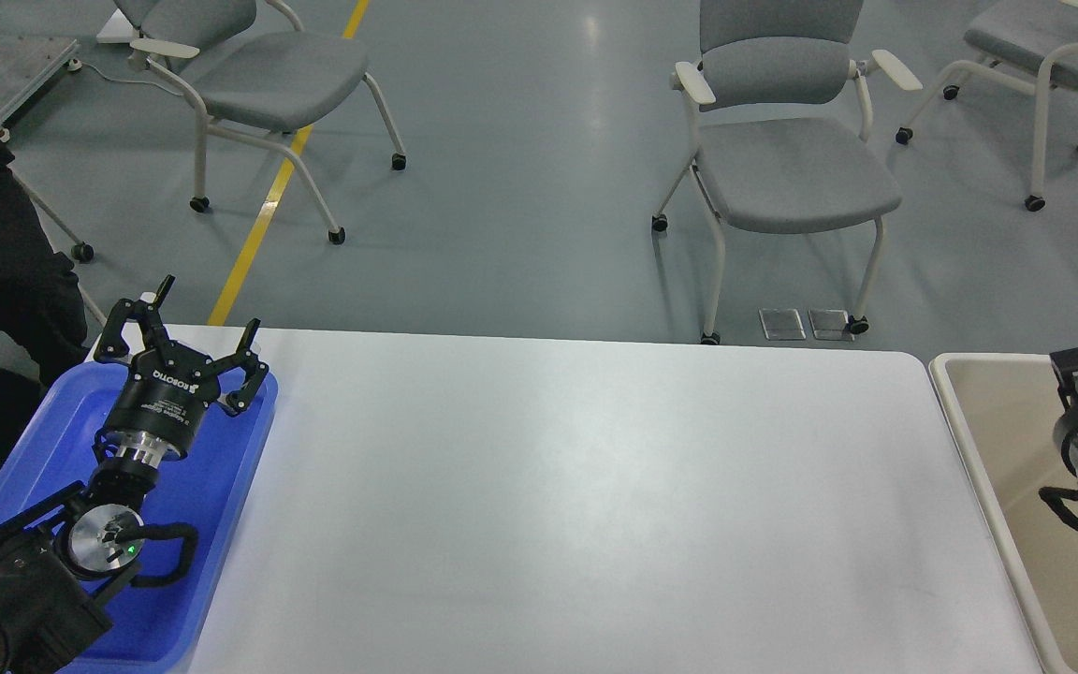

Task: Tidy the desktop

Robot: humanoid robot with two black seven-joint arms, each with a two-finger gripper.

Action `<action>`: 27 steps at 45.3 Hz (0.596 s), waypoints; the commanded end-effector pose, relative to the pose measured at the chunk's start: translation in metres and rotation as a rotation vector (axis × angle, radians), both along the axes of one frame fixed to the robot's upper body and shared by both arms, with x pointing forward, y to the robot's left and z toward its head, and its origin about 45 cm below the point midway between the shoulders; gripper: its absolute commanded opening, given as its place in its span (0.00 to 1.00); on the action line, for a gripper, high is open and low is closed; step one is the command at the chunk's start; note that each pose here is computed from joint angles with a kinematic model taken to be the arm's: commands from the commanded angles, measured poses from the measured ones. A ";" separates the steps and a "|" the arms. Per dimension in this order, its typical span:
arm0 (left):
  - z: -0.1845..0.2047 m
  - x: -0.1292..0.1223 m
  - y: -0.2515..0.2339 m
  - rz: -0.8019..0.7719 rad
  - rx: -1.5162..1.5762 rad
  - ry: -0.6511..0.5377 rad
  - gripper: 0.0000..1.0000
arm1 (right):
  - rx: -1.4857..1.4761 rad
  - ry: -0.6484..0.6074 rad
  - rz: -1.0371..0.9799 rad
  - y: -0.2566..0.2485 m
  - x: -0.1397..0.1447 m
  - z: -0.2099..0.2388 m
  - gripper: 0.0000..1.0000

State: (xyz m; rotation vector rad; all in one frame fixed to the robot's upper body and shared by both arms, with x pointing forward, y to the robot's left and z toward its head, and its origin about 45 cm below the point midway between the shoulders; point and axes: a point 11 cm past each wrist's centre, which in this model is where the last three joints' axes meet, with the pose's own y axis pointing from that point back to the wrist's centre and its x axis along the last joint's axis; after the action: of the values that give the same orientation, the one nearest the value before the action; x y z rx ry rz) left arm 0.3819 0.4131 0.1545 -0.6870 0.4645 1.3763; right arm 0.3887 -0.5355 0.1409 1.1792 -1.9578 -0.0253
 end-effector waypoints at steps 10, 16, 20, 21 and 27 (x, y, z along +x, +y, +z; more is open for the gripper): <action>0.000 0.000 0.000 0.000 0.000 0.000 0.98 | 0.070 -0.284 0.102 0.031 0.088 0.126 1.00; 0.000 0.000 0.000 0.000 0.000 0.000 0.98 | 0.159 -0.360 0.097 0.040 0.098 0.141 1.00; 0.000 0.000 0.000 0.000 0.000 0.000 0.98 | 0.208 -0.404 0.113 0.044 0.101 0.148 1.00; 0.000 0.000 0.000 0.000 0.000 0.000 0.98 | 0.214 -0.415 0.128 0.046 0.102 0.150 1.00; 0.000 0.000 0.000 0.000 0.000 0.000 0.98 | 0.259 -0.561 0.269 0.064 0.108 0.178 1.00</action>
State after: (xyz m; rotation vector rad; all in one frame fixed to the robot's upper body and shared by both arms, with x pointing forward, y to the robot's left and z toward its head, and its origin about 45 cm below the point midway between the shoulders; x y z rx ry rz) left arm 0.3819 0.4131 0.1545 -0.6871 0.4646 1.3763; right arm 0.4813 -0.4967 0.2721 1.4855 -2.2239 0.0943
